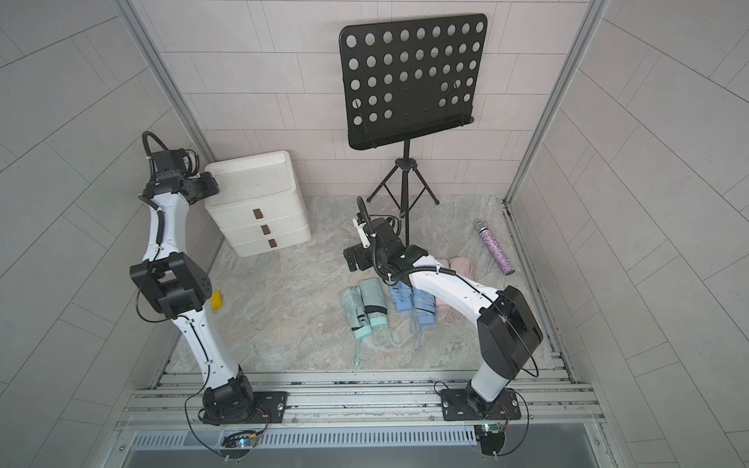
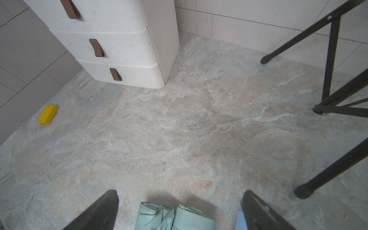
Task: Place the umbrella in the drawer by color
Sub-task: Move the storage box to the center of the board.
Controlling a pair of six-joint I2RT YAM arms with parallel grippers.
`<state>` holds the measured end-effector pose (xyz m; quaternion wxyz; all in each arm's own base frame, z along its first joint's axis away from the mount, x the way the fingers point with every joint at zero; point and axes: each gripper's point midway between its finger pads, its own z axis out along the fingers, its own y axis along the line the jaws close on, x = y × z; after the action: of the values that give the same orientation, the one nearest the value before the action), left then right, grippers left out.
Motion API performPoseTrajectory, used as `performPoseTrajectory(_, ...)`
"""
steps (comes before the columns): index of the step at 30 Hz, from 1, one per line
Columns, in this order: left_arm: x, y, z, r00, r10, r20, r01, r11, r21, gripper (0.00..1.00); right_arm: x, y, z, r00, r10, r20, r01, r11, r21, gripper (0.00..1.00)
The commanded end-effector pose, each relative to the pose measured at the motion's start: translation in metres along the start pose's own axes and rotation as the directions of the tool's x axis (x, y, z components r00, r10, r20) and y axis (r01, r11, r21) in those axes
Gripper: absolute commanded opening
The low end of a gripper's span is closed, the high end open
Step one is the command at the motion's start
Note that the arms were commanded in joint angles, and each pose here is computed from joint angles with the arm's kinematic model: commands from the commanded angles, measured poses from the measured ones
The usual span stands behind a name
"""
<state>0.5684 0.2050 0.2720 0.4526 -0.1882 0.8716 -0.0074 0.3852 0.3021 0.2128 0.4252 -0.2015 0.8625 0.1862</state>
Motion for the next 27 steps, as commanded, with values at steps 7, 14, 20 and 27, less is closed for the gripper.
performPoseTrajectory(7, -0.004, -0.001, -0.014, 0.999, 0.04, 0.012, -0.039, 0.999, -0.023, 0.05, -0.005, 0.007, 0.002, 1.0, -0.018, -0.001, 0.018, 1.0, -0.005, 0.99)
performPoseTrajectory(14, 0.001, -0.007, -0.04, 0.996, 0.087, 0.017, -0.087, 0.996, -0.009, 0.0, -0.005, 0.016, 0.006, 0.999, -0.038, -0.018, 0.038, 0.999, -0.009, 0.98)
performPoseTrajectory(20, 0.007, -0.017, -0.067, 0.993, 0.106, 0.057, -0.107, 0.994, 0.029, 0.0, -0.005, 0.02, 0.007, 0.998, -0.054, -0.028, 0.054, 0.999, -0.005, 0.98)
performPoseTrajectory(27, 0.038, -0.024, -0.087, 0.996, 0.092, 0.009, -0.092, 0.993, 0.069, 0.0, -0.003, 0.03, 0.013, 0.996, -0.077, -0.051, 0.076, 0.997, -0.016, 0.98)
